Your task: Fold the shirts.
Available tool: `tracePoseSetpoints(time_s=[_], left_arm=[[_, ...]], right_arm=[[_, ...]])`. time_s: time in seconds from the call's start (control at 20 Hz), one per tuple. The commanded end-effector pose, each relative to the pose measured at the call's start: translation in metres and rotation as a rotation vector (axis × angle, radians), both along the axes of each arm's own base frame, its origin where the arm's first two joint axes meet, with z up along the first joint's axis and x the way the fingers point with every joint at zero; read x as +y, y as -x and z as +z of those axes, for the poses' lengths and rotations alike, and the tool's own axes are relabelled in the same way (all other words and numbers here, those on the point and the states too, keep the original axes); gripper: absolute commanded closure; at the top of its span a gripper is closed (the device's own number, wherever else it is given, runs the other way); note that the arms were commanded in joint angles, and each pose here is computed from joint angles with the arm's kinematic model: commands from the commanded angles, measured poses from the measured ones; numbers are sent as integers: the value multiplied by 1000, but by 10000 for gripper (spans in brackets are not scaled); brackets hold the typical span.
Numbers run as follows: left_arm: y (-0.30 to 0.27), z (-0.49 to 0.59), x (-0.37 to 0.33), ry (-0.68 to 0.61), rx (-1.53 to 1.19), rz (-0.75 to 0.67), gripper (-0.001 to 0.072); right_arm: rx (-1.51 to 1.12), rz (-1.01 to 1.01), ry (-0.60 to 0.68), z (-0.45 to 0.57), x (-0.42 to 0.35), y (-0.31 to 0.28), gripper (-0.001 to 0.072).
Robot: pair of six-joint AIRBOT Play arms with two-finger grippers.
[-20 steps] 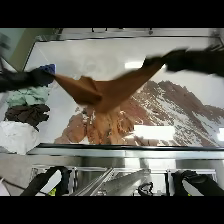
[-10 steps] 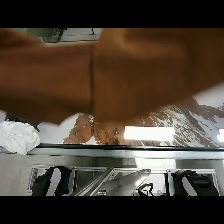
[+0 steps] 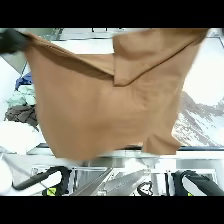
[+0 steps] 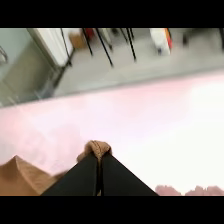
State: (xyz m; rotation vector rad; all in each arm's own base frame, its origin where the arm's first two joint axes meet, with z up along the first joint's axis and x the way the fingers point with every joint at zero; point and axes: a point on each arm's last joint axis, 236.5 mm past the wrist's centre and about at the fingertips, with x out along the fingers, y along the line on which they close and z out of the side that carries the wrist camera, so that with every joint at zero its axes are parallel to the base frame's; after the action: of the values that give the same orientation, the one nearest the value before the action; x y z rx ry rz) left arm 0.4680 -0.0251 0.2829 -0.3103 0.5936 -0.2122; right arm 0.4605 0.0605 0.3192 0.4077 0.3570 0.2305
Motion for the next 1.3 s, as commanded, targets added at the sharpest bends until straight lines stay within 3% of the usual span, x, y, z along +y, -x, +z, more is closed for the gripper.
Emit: tracePoseSetpoints(time_s=[0.0,0.3,0.6,0.65,0.7,0.75,0.85,1.05,1.25], left_arm=[[-65,-164,-5,-32,309,-59,694],[-133,-290,-15,-21,432,-80,694],[-163,-318,-26,6,376,-56,693],[-161,-319,-27,8,389,-60,512],[-155,-319,-30,8,415,-79,64],[-143,-315,-29,10,462,-104,17],[-116,-298,-20,10,545,-143,19],[-73,-265,16,35,599,-99,20],[-21,-271,17,61,726,-111,20]], right_arm=[[240,-44,-125,-149,2,-76,687],[395,-151,-175,-307,-13,-140,687],[394,-141,-116,-332,-23,-158,686],[395,-129,-107,-330,-23,-158,605],[412,-112,-104,-325,-25,-155,338],[447,-83,-94,-319,-30,-148,247],[557,-29,-91,-309,-48,-122,248],[878,-9,-217,-352,-90,-57,252],[999,14,-248,-398,-85,-44,280]])
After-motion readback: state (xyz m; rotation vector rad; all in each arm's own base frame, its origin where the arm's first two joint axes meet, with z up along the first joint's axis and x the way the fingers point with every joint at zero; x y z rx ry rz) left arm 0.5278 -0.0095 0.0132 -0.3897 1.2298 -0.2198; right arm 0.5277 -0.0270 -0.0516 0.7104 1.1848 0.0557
